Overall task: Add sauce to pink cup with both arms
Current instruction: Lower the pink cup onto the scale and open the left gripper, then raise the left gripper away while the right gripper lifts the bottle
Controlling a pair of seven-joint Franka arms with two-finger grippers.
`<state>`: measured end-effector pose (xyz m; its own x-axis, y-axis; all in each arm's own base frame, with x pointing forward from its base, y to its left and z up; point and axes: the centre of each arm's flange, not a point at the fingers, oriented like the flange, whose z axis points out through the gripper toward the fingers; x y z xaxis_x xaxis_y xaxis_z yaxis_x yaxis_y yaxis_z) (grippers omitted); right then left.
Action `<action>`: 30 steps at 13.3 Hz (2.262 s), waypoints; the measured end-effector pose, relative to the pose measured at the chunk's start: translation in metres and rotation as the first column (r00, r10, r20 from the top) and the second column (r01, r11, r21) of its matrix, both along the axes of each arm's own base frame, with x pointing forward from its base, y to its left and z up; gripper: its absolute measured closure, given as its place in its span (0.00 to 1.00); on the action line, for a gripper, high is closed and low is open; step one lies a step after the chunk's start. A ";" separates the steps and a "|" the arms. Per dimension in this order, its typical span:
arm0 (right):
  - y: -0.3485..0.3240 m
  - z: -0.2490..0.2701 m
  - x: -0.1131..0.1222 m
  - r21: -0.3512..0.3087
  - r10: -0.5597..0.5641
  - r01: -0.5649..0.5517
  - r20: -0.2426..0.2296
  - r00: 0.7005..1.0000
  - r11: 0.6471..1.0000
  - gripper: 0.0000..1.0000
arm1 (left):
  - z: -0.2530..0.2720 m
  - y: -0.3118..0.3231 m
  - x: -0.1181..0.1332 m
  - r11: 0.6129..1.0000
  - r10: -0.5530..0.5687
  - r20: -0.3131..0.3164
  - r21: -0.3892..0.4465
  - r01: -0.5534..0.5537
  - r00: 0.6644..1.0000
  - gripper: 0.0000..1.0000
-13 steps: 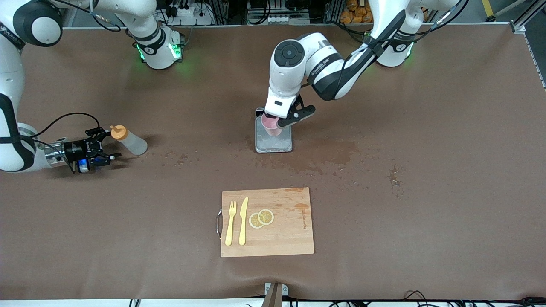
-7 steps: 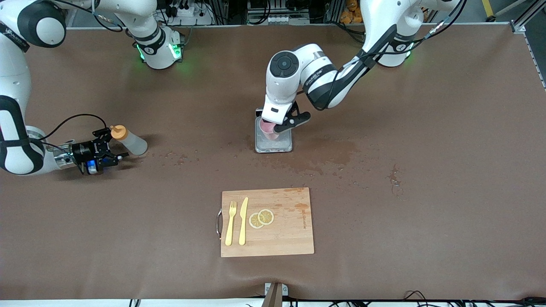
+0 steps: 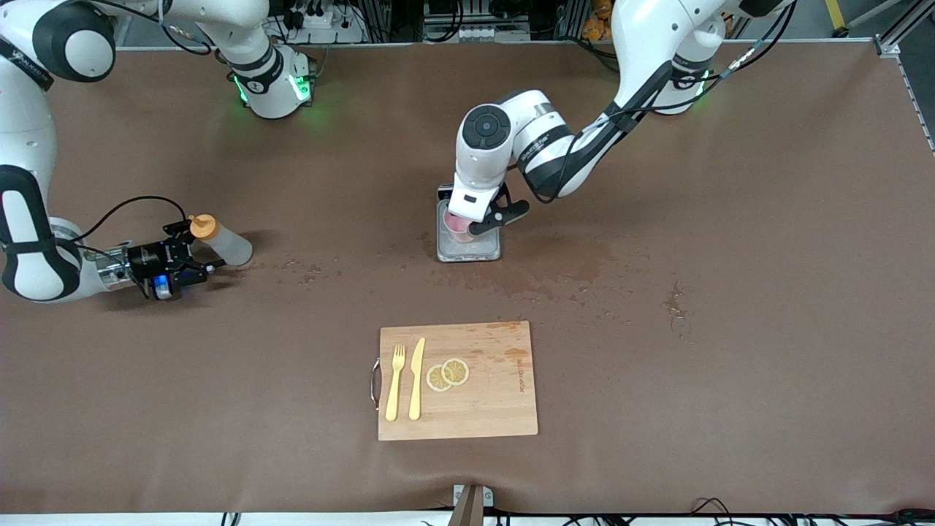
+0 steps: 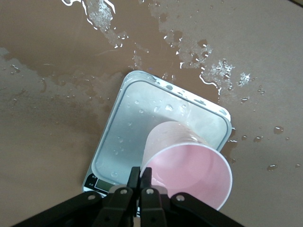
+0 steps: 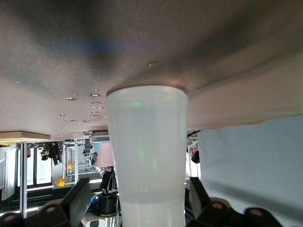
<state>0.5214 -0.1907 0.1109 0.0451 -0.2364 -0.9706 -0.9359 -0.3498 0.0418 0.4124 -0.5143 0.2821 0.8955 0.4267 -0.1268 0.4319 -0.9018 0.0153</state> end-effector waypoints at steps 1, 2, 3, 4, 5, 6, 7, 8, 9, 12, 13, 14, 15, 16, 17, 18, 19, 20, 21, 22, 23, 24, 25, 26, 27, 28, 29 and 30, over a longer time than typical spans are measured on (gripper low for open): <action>0.000 0.000 0.000 0.004 0.002 -0.002 -0.002 1.000 1.000 0.25 | 0.000 0.000 0.001 1.000 0.001 0.001 -0.003 -0.001 1.000 0.96; 0.001 0.001 -0.001 0.010 0.005 -0.005 -0.004 1.000 1.000 0.36 | 0.001 0.000 0.002 1.000 0.003 0.002 -0.004 -0.003 1.000 0.92; 0.001 0.001 -0.001 0.012 0.005 -0.005 -0.004 1.000 1.000 0.44 | 0.001 0.001 0.003 1.000 0.007 0.003 -0.004 -0.007 1.000 0.82; 0.001 0.002 -0.001 0.011 0.006 -0.005 -0.004 1.000 1.000 0.48 | 0.001 0.002 0.006 1.000 0.011 0.004 -0.004 -0.011 1.000 0.73; 0.001 0.002 0.000 0.011 0.005 -0.005 -0.002 1.000 1.000 0.49 | 0.002 0.004 0.009 1.000 0.017 0.006 -0.006 -0.017 1.000 0.63; 0.000 0.003 0.001 0.009 0.005 -0.005 0.000 1.000 1.000 0.49 | 0.004 0.006 0.012 1.000 0.026 0.009 -0.008 -0.026 1.000 0.52; 0.000 0.003 0.002 0.008 0.006 -0.006 0.003 1.000 1.000 0.49 | 0.009 0.007 0.018 0.999 0.039 0.016 -0.014 -0.039 0.999 0.43; -0.001 0.005 0.003 0.009 0.007 -0.007 0.005 1.000 1.000 0.49 | 0.017 0.010 0.024 0.998 0.053 0.028 -0.020 -0.053 0.998 0.32; -0.001 0.007 0.004 0.013 0.011 -0.011 0.005 1.000 1.000 0.52 | 0.028 0.014 0.032 0.998 0.065 0.044 -0.023 -0.064 0.997 0.23; -0.003 0.023 0.011 0.020 0.022 -0.022 -0.014 1.000 1.000 0.61 | 0.083 0.036 0.055 0.994 0.109 0.109 -0.029 -0.106 0.988 0.00; -0.004 0.029 0.015 0.017 0.025 -0.025 -0.028 0.999 1.000 0.61 | 0.102 0.045 0.064 0.992 0.128 0.132 -0.031 -0.125 0.983 0.00; -0.003 0.036 0.019 0.006 0.026 -0.026 -0.044 0.999 1.000 0.61 | 0.122 0.056 0.075 0.988 0.151 0.151 -0.033 -0.148 0.977 0.00; -0.001 0.045 0.024 -0.007 0.028 -0.029 -0.057 0.998 1.000 0.61 | 0.141 0.070 0.089 0.986 0.166 0.168 -0.032 -0.163 0.972 0.00; 0.004 0.055 0.030 -0.023 0.035 -0.036 -0.068 0.997 0.999 0.61 | 0.159 0.087 0.105 0.986 0.166 0.182 -0.026 -0.164 0.969 0.00; 0.010 0.067 0.036 -0.043 0.040 -0.044 -0.081 0.996 0.998 0.62 | 0.175 0.108 0.124 0.988 0.155 0.191 -0.017 -0.154 0.969 0.00; 0.018 0.081 0.043 -0.068 0.044 -0.051 -0.095 0.994 0.996 0.63 | 0.188 0.133 0.142 0.991 0.135 0.199 -0.008 -0.136 0.971 0.00; 0.028 0.097 0.050 -0.094 0.048 -0.059 -0.111 0.993 0.994 0.63 | 0.197 0.158 0.161 0.993 0.120 0.207 -0.003 -0.122 0.971 0.00; 0.041 0.116 0.057 -0.124 0.052 -0.068 -0.126 0.991 0.990 0.63 | 0.204 0.184 0.178 0.993 0.116 0.217 -0.003 -0.118 0.969 0.00; 0.056 0.138 0.065 -0.158 0.057 -0.079 -0.138 0.989 0.984 0.63 | 0.208 0.210 0.191 0.993 0.113 0.221 0.002 -0.116 0.969 0.00; 0.072 0.160 0.072 -0.194 0.063 -0.091 -0.147 0.987 0.977 0.63 | 0.208 0.230 0.200 0.995 0.096 0.214 0.015 -0.102 0.972 0.00; 0.088 0.181 0.078 -0.228 0.068 -0.102 -0.152 0.986 0.968 0.63 | 0.208 0.248 0.206 0.997 0.066 0.198 0.034 -0.074 0.978 0.00; 0.102 0.196 0.081 -0.255 0.071 -0.110 -0.158 0.985 0.961 0.63 | 0.208 0.263 0.210 0.998 0.035 0.182 0.051 -0.045 0.983 0.00; 0.112 0.208 0.083 -0.276 0.069 -0.113 -0.166 0.984 0.954 0.63 | 0.211 0.281 0.214 0.998 0.008 0.169 0.065 -0.019 0.986 0.00; 0.119 0.216 0.085 -0.293 0.064 -0.114 -0.175 0.983 0.949 0.63 | 0.216 0.300 0.217 0.997 -0.016 0.158 0.078 0.004 0.987 0.00; 0.125 0.221 0.086 -0.308 0.059 -0.115 -0.185 0.981 0.944 0.63 | 0.223 0.317 0.218 0.996 -0.033 0.150 0.090 0.019 0.988 0.00; 0.131 0.227 0.088 -0.326 0.049 -0.112 -0.193 0.980 0.939 0.63 | 0.232 0.328 0.217 0.995 -0.037 0.149 0.100 0.022 0.988 0.00; 0.139 0.233 0.090 -0.345 0.040 -0.109 -0.200 0.979 0.932 0.63 | 0.242 0.335 0.214 0.994 -0.042 0.148 0.108 0.026 0.988 0.00; 0.149 0.239 0.091 -0.364 0.034 -0.109 -0.207 0.978 0.925 0.63 | 0.253 0.337 0.209 0.992 -0.064 0.149 0.120 0.046 0.987 0.00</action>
<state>0.6127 -0.0422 0.3502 -0.1038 -0.5842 -0.8050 -0.8694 -0.3397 0.3587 0.6209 -0.1769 0.5347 0.9230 0.3801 0.0604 0.3822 -0.9237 -0.0283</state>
